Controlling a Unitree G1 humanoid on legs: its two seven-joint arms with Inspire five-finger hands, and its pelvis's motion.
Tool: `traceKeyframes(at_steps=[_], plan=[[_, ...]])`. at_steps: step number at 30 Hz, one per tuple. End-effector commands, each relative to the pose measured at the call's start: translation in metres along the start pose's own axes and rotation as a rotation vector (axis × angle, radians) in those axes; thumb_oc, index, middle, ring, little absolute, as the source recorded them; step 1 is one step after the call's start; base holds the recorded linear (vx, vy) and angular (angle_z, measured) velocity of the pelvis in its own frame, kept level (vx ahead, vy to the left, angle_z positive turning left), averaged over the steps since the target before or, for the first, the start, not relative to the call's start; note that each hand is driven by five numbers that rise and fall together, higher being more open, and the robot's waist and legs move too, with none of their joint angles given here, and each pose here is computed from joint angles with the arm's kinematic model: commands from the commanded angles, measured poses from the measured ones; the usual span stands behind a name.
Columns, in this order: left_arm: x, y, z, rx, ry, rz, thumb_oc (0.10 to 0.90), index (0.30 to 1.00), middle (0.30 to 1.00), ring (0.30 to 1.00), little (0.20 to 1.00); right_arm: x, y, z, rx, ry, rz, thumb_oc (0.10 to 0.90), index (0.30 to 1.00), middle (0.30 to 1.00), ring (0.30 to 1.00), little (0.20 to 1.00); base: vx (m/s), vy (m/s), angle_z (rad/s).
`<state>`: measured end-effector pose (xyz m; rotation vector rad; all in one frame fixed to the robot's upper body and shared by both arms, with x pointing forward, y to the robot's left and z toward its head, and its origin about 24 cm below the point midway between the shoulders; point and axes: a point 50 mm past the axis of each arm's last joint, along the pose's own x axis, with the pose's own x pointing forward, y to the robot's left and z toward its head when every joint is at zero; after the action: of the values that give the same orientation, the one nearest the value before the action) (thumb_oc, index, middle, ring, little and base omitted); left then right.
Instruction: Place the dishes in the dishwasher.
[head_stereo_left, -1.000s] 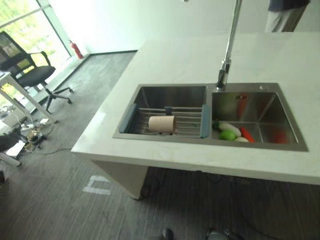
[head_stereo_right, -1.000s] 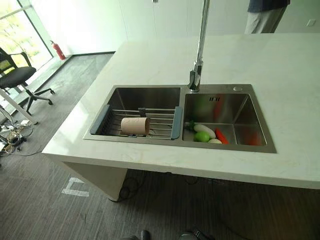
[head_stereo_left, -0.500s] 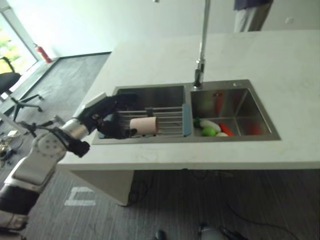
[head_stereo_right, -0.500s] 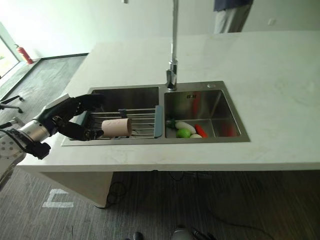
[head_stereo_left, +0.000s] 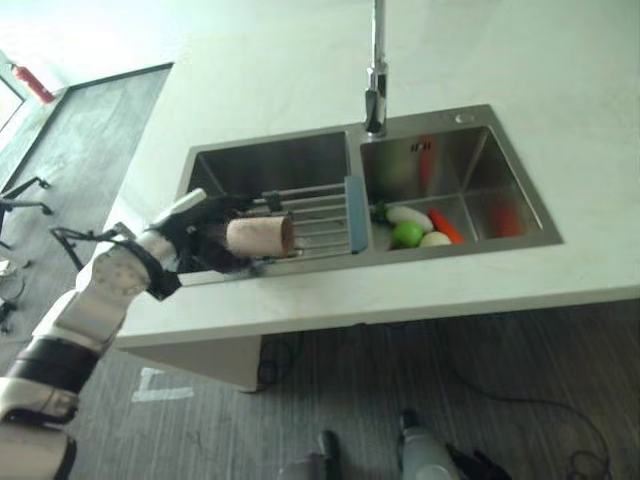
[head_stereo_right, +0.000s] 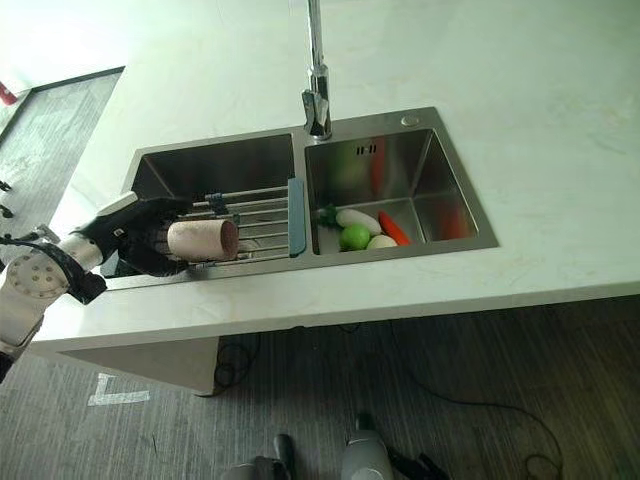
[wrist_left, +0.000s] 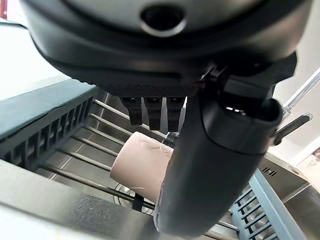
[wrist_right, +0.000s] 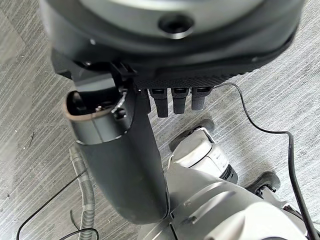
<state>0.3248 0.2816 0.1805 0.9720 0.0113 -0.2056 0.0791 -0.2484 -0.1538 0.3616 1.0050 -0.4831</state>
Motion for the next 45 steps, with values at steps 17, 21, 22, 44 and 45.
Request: traceKeyframes(at_steps=[17,21,22,44,45], plan=[[-0.007,0.082,0.054,0.226,-0.13,0.282,0.8,0.9,0.9,0.9,0.9,-0.001,0.005,0.018,-0.118,-0.043,0.072,0.8,0.9,0.9,0.9,0.9,0.0,0.005,-0.03],[-0.001,0.081,0.042,0.237,-0.025,0.192,0.8,0.9,0.9,0.9,0.9,0.0,0.006,0.028,-0.126,-0.069,0.082,0.8,0.9,0.9,0.9,0.9,0.0,0.017,-0.03],[0.001,0.081,0.039,0.239,-0.004,0.173,0.8,0.9,0.9,0.9,0.9,0.0,0.005,0.031,-0.132,-0.078,0.085,0.8,0.9,0.9,0.9,0.9,0.0,0.029,-0.05],[0.012,0.103,0.042,0.355,0.093,0.09,0.4,0.3,0.3,0.3,0.3,0.003,0.019,0.058,-0.135,-0.164,0.129,0.8,0.9,0.9,0.9,0.9,-0.02,0.002,0.0],[0.012,0.104,0.047,0.374,0.073,0.098,0.4,0.3,0.3,0.3,0.3,0.003,0.019,0.055,-0.131,-0.16,0.127,0.8,0.9,0.9,0.9,0.9,-0.03,-0.024,0.04]])
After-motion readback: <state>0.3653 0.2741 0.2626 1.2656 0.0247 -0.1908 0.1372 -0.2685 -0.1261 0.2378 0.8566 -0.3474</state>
